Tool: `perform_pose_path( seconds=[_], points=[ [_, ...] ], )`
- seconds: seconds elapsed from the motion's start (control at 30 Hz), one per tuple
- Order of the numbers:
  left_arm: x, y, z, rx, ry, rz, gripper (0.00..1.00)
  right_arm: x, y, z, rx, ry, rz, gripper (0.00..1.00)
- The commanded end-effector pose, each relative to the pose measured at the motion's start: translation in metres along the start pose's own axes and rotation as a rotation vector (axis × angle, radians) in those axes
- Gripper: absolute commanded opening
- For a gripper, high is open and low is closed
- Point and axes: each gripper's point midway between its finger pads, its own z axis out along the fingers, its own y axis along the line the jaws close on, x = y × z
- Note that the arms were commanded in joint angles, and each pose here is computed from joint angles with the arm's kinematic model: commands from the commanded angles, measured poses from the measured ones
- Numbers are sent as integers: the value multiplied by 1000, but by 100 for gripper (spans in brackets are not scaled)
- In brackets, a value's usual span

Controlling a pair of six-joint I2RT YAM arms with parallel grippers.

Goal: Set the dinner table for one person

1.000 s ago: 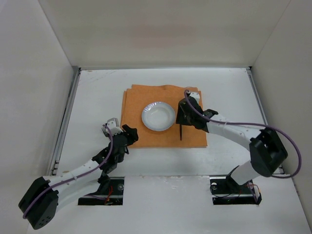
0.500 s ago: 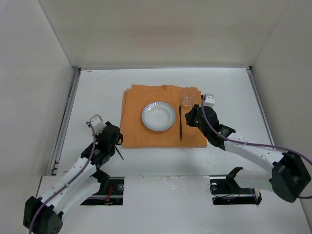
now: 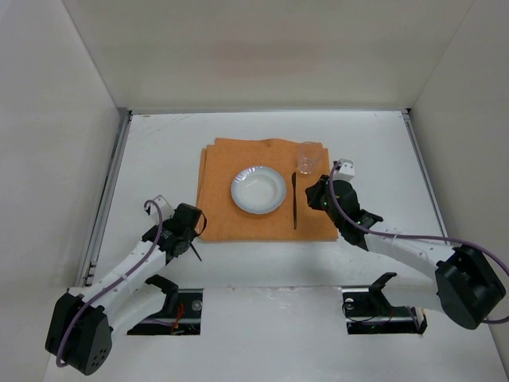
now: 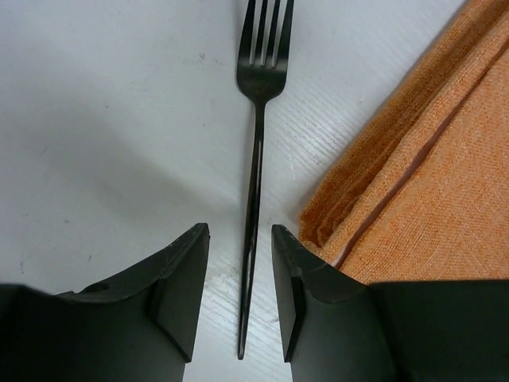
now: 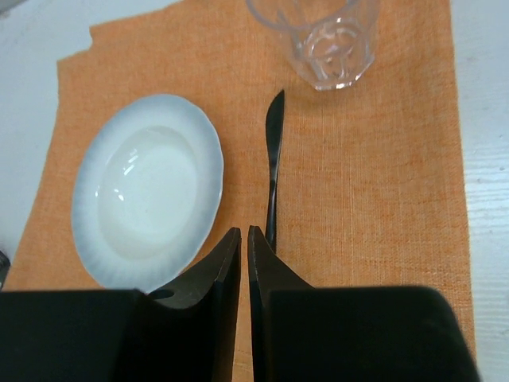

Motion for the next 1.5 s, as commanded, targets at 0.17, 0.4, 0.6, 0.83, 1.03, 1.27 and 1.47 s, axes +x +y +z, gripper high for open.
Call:
perform_pose_path(
  seconds=[0.17, 0.4, 0.6, 0.83, 1.03, 1.27, 1.47],
  points=[
    [9, -13, 10, 28, 44, 18, 33, -12, 31, 4, -102, -27, 37, 15],
    [10, -8, 17, 1, 44, 24, 28, -12, 31, 4, -105, -29, 38, 16],
    [16, 4, 26, -39, 71, 10, 26, -9, 29, 5, -98, -22, 35, 17],
    [20, 5, 32, -45, 96, 32, 16, -9, 28, 5, -96, -22, 35, 17],
    [-2, 3, 16, -13, 44, 18, 5, -11, 23, 5, -86, -29, 42, 21],
    [-72, -23, -24, 85, -169, 53, 4, -10, 21, 6, -80, -28, 48, 30],
    [-80, -119, -39, 246, -194, 348, 4, -9, 19, 8, -74, -25, 48, 30]
  ],
)
